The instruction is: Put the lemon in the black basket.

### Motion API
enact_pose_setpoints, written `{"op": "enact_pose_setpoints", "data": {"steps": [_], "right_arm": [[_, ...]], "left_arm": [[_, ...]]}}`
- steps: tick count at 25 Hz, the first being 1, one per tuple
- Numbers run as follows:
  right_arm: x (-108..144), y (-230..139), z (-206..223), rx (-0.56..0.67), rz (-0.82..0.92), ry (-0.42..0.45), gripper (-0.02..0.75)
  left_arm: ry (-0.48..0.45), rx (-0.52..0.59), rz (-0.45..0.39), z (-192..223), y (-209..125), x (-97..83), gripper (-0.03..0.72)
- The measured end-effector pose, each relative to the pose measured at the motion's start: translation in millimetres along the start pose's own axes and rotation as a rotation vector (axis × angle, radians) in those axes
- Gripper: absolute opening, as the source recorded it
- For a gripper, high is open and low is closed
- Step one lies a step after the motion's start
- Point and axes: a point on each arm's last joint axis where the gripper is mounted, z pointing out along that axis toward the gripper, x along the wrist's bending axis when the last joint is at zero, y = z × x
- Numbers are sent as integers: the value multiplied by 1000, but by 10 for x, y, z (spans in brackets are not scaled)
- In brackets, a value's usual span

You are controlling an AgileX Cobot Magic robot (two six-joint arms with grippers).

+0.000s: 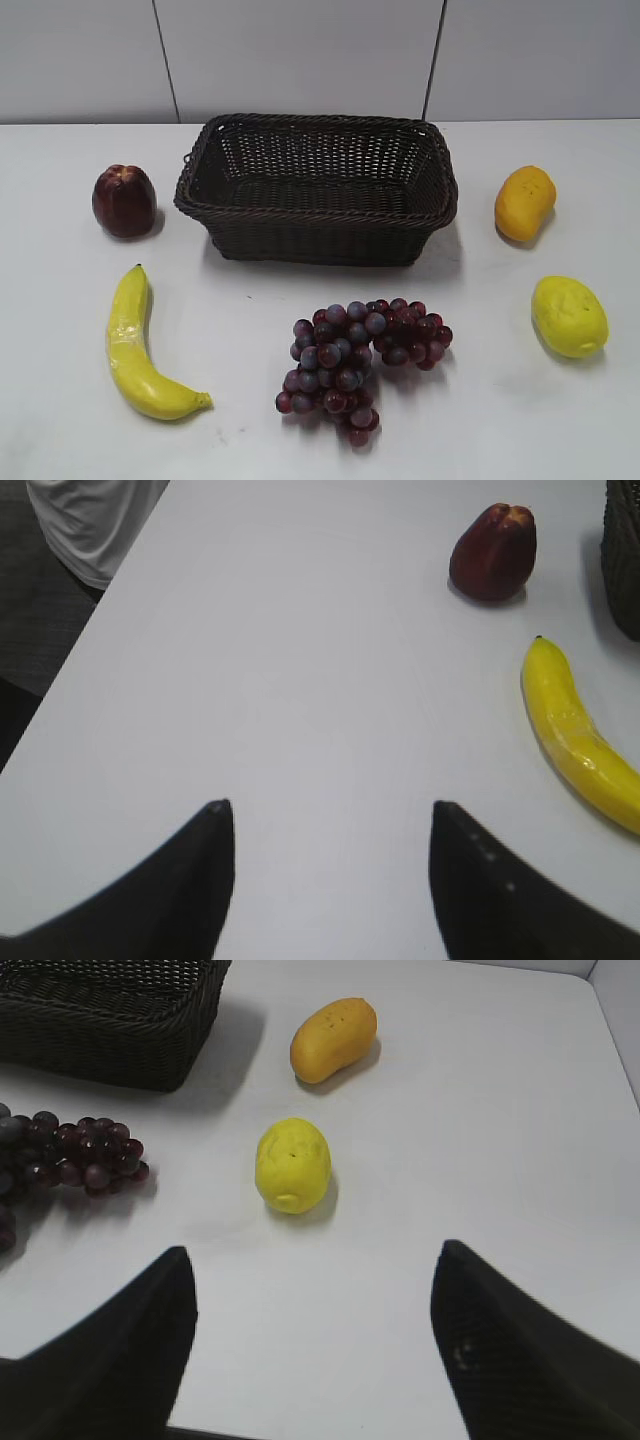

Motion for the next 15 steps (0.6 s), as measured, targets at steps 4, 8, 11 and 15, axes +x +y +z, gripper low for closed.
{"op": "enact_pose_setpoints", "data": {"steps": [4,8,11,15], "right_arm": [[0,0,0,0,0,0,552],[0,0,0,0,0,0,552],[-7,0,0,0,-4,-7,552],[-45,25,38,22,-27,-47,552]], "left_arm": [[0,0,0,0,0,0,455],[0,0,0,0,0,0,455],[0,0,0,0,0,0,455],[0,0,0,0,0,0,455]]}}
